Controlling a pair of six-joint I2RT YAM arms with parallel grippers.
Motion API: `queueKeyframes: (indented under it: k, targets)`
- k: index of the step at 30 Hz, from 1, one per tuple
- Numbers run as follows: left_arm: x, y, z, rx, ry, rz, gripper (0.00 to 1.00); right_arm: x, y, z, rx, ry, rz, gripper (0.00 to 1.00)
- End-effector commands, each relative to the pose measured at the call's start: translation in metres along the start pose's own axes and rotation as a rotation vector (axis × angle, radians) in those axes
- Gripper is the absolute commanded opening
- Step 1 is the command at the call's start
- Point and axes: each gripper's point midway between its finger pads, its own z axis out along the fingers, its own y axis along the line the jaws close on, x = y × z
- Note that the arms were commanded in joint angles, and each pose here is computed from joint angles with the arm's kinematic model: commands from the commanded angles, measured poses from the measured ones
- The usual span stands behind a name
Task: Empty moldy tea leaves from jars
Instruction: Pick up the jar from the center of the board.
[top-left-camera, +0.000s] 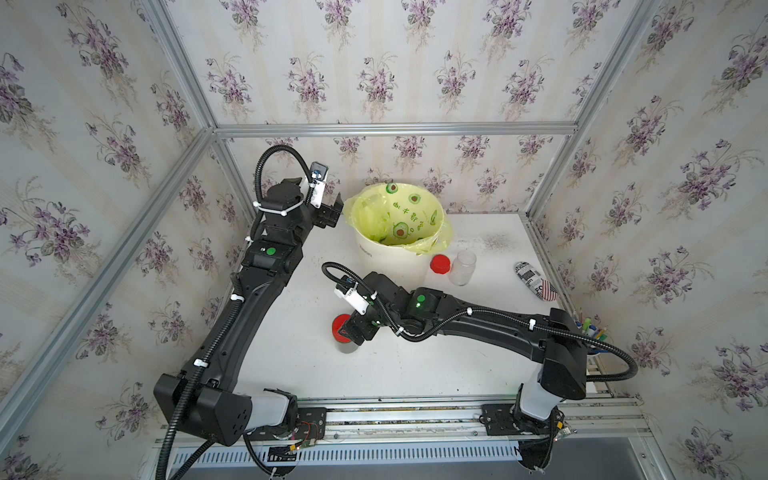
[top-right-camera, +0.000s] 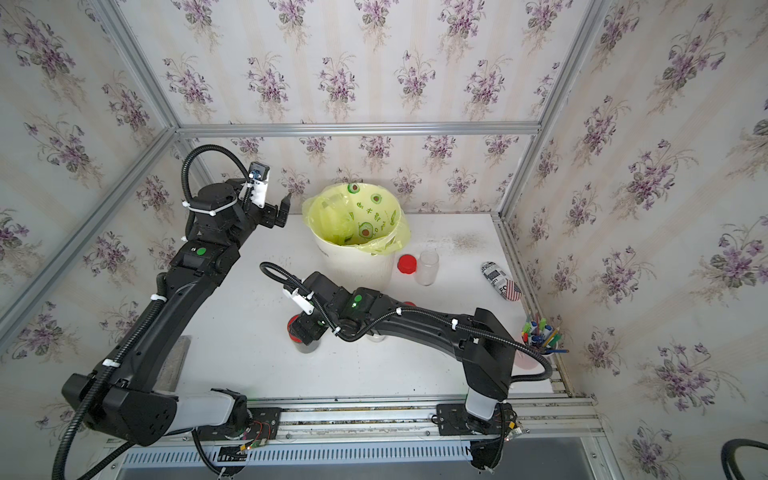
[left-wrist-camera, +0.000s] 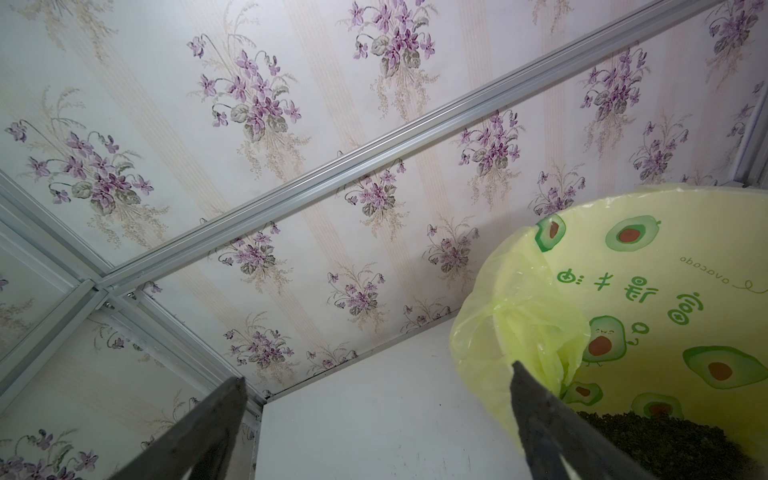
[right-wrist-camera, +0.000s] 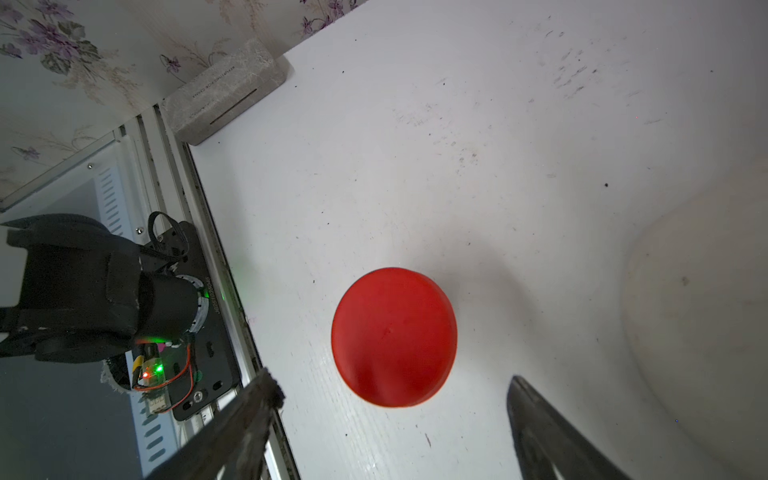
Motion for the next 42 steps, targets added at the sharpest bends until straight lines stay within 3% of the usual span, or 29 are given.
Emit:
queueKeyframes:
  k: [1, 42]
  targets:
    - [-0.007, 0.006, -0.002, -0.022, -0.02, -0.012, 0.99, -0.002, 0.0, 0.009, 0.002, -0.012, -0.007, 0.86]
    - [-0.003, 0.005, 0.001, -0.02, -0.01, 0.008, 0.99, 0.025, 0.0, 0.065, -0.025, 0.071, 0.034, 0.78]
